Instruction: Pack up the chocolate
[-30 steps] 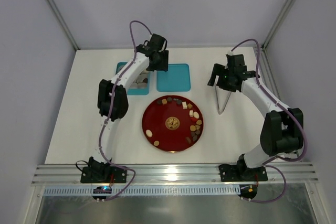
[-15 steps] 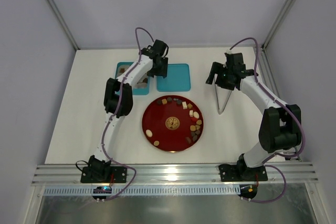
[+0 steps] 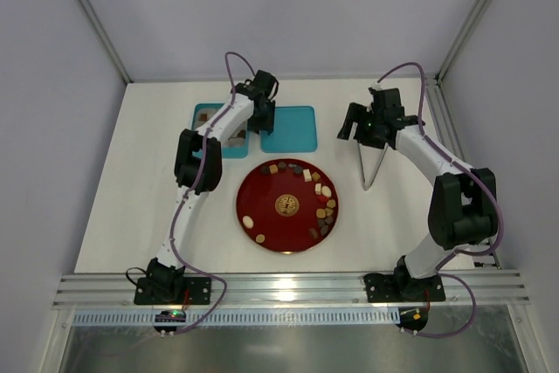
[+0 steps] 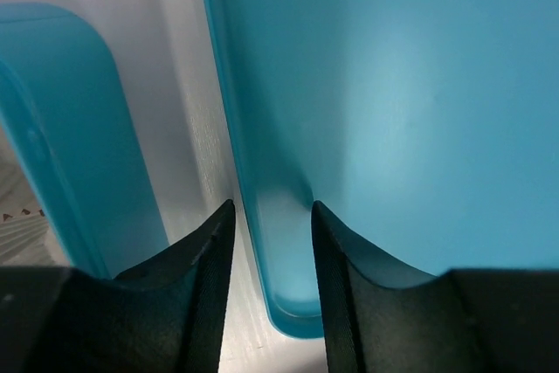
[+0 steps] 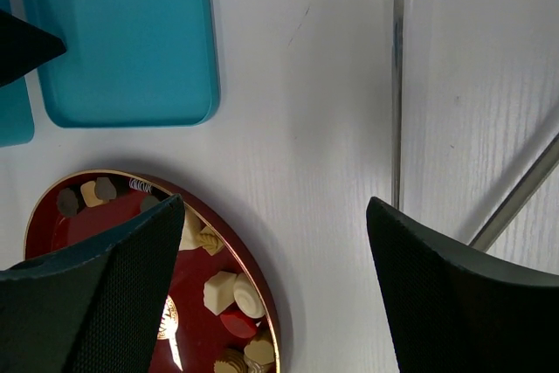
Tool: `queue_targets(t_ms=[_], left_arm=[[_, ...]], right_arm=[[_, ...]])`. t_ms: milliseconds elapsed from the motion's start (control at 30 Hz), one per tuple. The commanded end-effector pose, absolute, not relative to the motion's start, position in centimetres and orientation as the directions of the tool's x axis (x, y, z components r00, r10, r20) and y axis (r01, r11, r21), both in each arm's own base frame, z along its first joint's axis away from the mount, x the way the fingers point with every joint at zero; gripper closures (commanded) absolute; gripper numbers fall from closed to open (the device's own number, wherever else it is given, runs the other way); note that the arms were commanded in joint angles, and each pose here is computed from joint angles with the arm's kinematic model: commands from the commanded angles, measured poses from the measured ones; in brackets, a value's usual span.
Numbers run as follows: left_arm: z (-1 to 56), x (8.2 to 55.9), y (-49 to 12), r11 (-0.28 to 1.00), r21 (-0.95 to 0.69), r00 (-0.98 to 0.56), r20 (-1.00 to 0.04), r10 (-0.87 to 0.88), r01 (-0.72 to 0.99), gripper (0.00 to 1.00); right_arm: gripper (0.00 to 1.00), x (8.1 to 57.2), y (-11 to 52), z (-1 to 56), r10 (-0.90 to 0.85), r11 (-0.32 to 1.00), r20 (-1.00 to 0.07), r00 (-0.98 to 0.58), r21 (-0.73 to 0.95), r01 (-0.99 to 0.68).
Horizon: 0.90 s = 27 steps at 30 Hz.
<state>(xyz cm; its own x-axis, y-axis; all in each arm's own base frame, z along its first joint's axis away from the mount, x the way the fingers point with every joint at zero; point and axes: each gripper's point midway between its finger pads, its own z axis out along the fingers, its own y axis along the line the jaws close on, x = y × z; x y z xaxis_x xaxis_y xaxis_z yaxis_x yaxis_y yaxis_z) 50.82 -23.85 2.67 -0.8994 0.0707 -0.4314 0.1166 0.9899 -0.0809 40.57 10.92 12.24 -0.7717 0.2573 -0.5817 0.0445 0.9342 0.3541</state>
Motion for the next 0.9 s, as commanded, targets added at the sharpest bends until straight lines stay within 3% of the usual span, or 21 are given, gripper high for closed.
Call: queue_targets(t_ms=[0,233,400,867], left_arm=[[3.2,51.6,-24.4,0.986,-0.124,-0.893,-0.448,0.046,0.112,0.61],[2.8,51.6,-24.7,0.983,-0.139,-0.895,-0.443,0.045,0.119,0.79],[3.3,51.8,-24.5,0.981,-0.150,-0.891,-0.453,0.042,0.123,1.00],[6.4,51.4,-24.9,0.956,-0.257,-0.894,-0.448,0.013,0.143,1.00]], right_arm=[[0.15,42.3,12.4,13.6,0.245,0.923,-0.624,-0.742,0.384,-0.018],[0.15,42.9,13.5,12.1,0.234,0.912,-0.607,-0.759,0.408,-0.046],[0.15,43.9,14.3,11.7,0.231,0.899,-0.594,-0.771,0.434,-0.065],[0.16,46.1,16.4,8.9,0.274,0.854,-0.505,-0.818,0.519,-0.034]])
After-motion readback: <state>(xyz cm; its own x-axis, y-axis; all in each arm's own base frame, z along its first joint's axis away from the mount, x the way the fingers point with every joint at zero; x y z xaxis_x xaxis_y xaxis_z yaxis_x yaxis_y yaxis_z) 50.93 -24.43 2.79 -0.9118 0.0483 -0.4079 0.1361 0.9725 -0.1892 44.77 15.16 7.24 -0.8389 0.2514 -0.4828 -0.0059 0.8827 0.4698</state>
